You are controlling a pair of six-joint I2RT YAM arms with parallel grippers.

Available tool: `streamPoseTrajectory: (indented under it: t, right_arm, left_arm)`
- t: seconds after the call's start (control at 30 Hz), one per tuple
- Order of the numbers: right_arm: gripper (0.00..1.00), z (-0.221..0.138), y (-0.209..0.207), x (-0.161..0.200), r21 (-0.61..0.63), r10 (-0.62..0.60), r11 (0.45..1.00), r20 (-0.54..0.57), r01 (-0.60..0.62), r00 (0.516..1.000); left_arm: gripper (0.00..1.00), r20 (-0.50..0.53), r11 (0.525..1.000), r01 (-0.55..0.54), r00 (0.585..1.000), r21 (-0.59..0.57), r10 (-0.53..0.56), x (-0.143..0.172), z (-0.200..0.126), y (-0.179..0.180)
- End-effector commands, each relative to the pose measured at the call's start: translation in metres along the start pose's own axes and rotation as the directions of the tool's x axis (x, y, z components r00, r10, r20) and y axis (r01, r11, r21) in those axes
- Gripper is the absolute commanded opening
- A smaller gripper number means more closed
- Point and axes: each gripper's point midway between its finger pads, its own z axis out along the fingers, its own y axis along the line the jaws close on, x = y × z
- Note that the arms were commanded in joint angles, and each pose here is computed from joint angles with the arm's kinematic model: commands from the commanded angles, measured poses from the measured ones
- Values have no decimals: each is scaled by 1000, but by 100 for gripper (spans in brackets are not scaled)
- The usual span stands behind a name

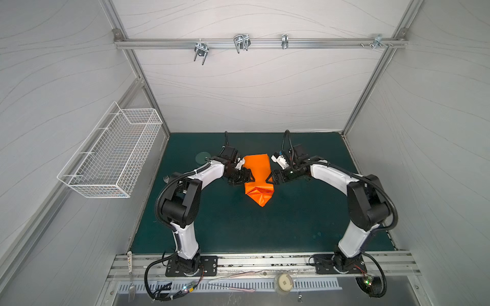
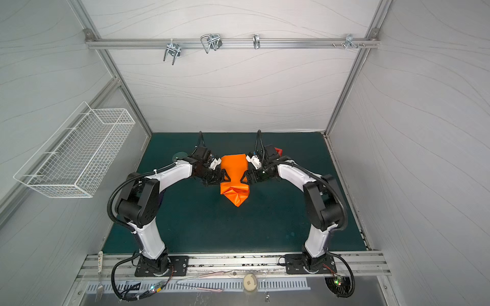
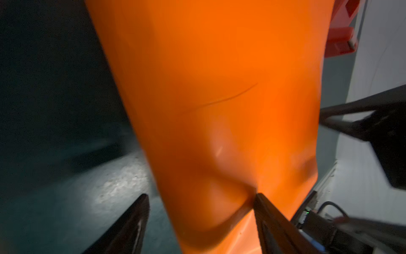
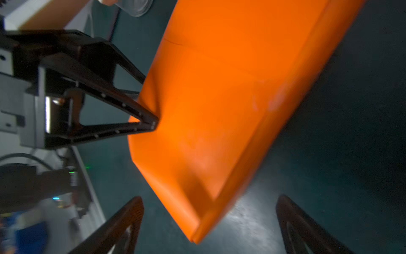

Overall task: Wrap a gift box in wrapping paper
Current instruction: Move the gift box to the center of the table.

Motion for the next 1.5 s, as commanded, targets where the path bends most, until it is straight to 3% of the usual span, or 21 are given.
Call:
streamPoseTrajectory:
  t: [0.0, 0.07, 0.17, 0.27, 0.33, 0.4, 0.47, 0.57, 0.67, 0.97, 1.2, 1.47]
  right_arm:
    - [93, -45, -15, -20, 231, -391, 900, 49, 371, 919]
    - [90, -55, 10, -6, 239, -631, 754, 6, 612, 776]
    - [86, -46, 45, 23, 227, -863, 480, -52, 847, 503]
    - [74, -26, 76, 41, 134, -927, 365, -37, 921, 373]
    - [68, -9, 88, 56, 79, -954, 294, -30, 953, 297]
    - [66, 14, 90, 69, 61, -979, 191, -58, 980, 194]
    - [61, 34, 86, 76, 53, -990, 105, -92, 993, 110]
    - [55, 48, 85, 80, 35, -994, 55, -91, 998, 58]
    - [52, 62, 80, 84, 42, -993, -30, -117, 999, -24]
    - [40, 87, 72, 99, -8, -983, -114, -144, 993, -114]
    - [33, 94, 67, 104, -20, -978, -138, -156, 990, -140]
    - [13, 92, 68, 103, 13, -977, -150, -153, 989, -147]
  left_arm:
    - [81, 58, 984, -149, 986, -98, 155, -6, -28, 8]
    - [82, 85, 962, -230, 966, -150, 244, -9, -44, 8]
    - [79, 143, 906, -374, 904, -197, 404, -10, -64, 4]
    - [76, 169, 786, -585, 770, -199, 616, -2, -73, -7]
    - [74, 187, 716, -642, 695, -274, 694, -7, -81, -4]
    - [74, 206, 693, -641, 668, -329, 715, -15, -90, 2]
    - [73, 221, 706, -614, 679, -353, 700, -23, -98, 7]
    - [72, 247, 749, -567, 715, -342, 654, -30, -108, 11]
    - [71, 256, 770, -550, 733, -322, 630, -31, -107, 12]
    - [71, 256, 783, -540, 746, -308, 615, -32, -102, 14]
    - [71, 269, 784, -536, 742, -313, 615, -34, -106, 11]
    - [70, 258, 780, -542, 742, -311, 618, -34, -104, 12]
